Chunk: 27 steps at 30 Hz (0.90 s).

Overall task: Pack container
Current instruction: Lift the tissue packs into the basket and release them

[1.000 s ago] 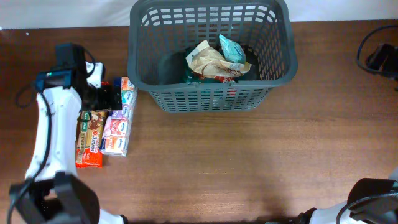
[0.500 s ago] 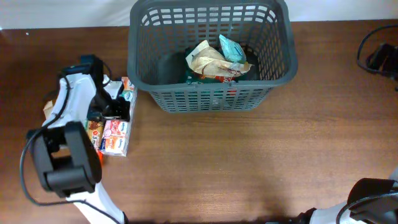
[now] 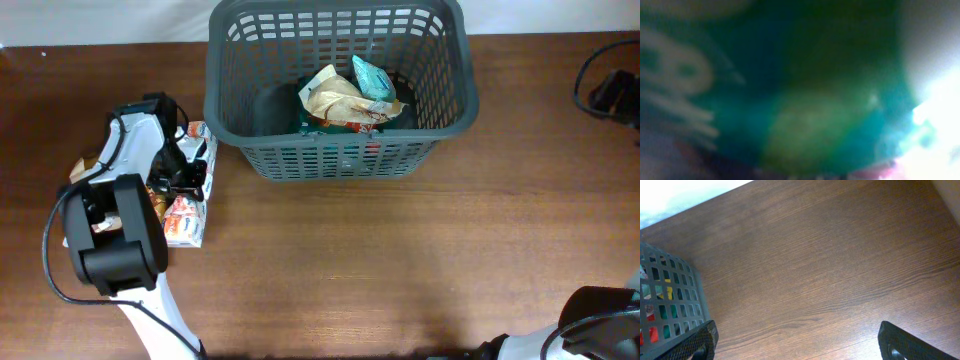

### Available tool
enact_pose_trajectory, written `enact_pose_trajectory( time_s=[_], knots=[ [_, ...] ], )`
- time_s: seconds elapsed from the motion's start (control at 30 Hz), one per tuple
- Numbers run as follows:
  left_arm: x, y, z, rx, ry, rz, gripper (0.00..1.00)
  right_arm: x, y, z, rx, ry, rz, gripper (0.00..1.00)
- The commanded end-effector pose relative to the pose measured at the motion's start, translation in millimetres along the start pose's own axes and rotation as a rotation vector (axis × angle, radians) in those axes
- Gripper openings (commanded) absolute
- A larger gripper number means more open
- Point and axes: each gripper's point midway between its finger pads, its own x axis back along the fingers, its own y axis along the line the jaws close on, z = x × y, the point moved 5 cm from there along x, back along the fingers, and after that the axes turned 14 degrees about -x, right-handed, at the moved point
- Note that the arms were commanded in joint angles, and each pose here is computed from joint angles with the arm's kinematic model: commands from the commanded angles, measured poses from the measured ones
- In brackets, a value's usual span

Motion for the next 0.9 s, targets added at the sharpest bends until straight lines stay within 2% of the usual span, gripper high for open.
enact_pose_trajectory(
  time_s=[0.0, 0.13, 0.3, 0.43, 0.57, 0.7, 0.77, 0.87],
  knots=[
    [0.2, -5.4, -8.5, -0.01, 0.015, 0.066, 0.02, 3.1, 0.4, 0.3, -0.01, -0.006, -0.008, 0.99],
    [67.7, 3.5, -29.4, -0.015, -0.09, 0.01, 0.02, 3.1, 0.4, 0.3, -0.01, -0.006, -0.008, 0.99],
    [174.5, 11.3, -46.4, -0.007, -0.325, -0.124, 0.02, 3.1, 0.4, 0.3, -0.01, -0.006, -0.008, 0.99],
    [260.2, 9.1, -43.3, -0.012, -0.559, -0.261, 0.02, 3.1, 0.4, 0.3, -0.01, -0.006, -0.008, 0.99],
    [326.3, -6.7, -31.3, -0.039, -0.771, -0.366, 0.02, 3.1, 0.4, 0.3, -0.01, -0.006, -0.008, 0.99],
    [383.1, -53.9, -24.9, -0.253, -0.991, -0.447, 0.02, 3.1, 0.4, 0.3, -0.01, -0.006, -0.008, 0.99],
    [414.6, -102.5, -24.5, -0.475, -1.144, -0.483, 0.02, 3.1, 0.4, 0.3, -0.01, -0.006, -0.008, 0.99],
    [427.9, -159.2, -26.6, -0.74, -1.212, -0.524, 0.02, 3.1, 0.4, 0.3, -0.01, -0.006, -0.008, 0.99]
  ],
)
